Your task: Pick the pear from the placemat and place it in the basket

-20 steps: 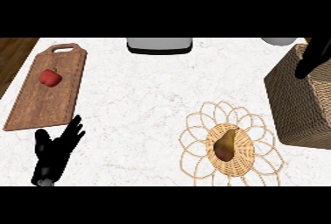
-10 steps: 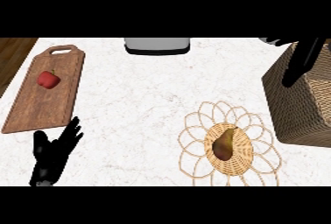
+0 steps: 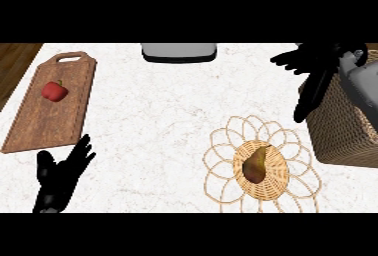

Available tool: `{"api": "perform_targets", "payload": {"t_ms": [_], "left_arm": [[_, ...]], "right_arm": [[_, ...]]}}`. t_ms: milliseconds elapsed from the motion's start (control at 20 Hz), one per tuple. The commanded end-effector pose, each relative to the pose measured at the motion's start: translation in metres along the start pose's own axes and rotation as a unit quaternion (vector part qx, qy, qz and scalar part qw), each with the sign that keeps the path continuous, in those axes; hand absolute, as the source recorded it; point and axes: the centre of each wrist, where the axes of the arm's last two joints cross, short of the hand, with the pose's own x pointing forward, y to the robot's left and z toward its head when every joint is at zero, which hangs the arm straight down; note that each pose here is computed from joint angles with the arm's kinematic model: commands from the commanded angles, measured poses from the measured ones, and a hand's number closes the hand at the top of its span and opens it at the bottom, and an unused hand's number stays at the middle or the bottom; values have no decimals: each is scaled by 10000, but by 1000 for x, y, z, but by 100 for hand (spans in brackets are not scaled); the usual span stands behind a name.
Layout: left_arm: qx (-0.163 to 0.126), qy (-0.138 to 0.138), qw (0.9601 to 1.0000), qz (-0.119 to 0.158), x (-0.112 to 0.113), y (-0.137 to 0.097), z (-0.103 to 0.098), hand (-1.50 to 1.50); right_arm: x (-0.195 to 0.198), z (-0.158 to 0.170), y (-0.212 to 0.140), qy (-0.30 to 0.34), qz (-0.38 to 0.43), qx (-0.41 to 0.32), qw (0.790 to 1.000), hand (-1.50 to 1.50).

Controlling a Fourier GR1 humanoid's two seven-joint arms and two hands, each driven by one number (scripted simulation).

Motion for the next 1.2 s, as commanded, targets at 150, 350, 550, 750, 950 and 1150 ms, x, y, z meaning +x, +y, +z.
{"api": "perform_targets", "payload": {"t_ms": [150, 350, 550, 750, 950, 1150], "left_arm": [[32, 581, 9983, -27, -25, 1, -2, 0], [35, 591, 9982, 10, -13, -11, -10, 0], [19, 550, 9985, -41, -19, 5, 7, 0], [-43, 580, 9983, 12, -16, 5, 6, 0], [50, 535, 9985, 101, -20, 10, -4, 0], [-108, 568, 9983, -50, -28, -22, 11, 0]], "right_arm": [[-20, -31, 54, 334, 120, 283, 9990, -150], [-10, -27, 69, 194, 155, 172, 9995, -150], [-19, -38, 85, 262, -33, 163, 9995, -150], [-12, -34, 88, 227, 27, 17, 9997, -150], [-32, -53, 107, 267, -3, 46, 9996, -150], [-23, -47, 109, 293, 13, -3, 9996, -150]]}}
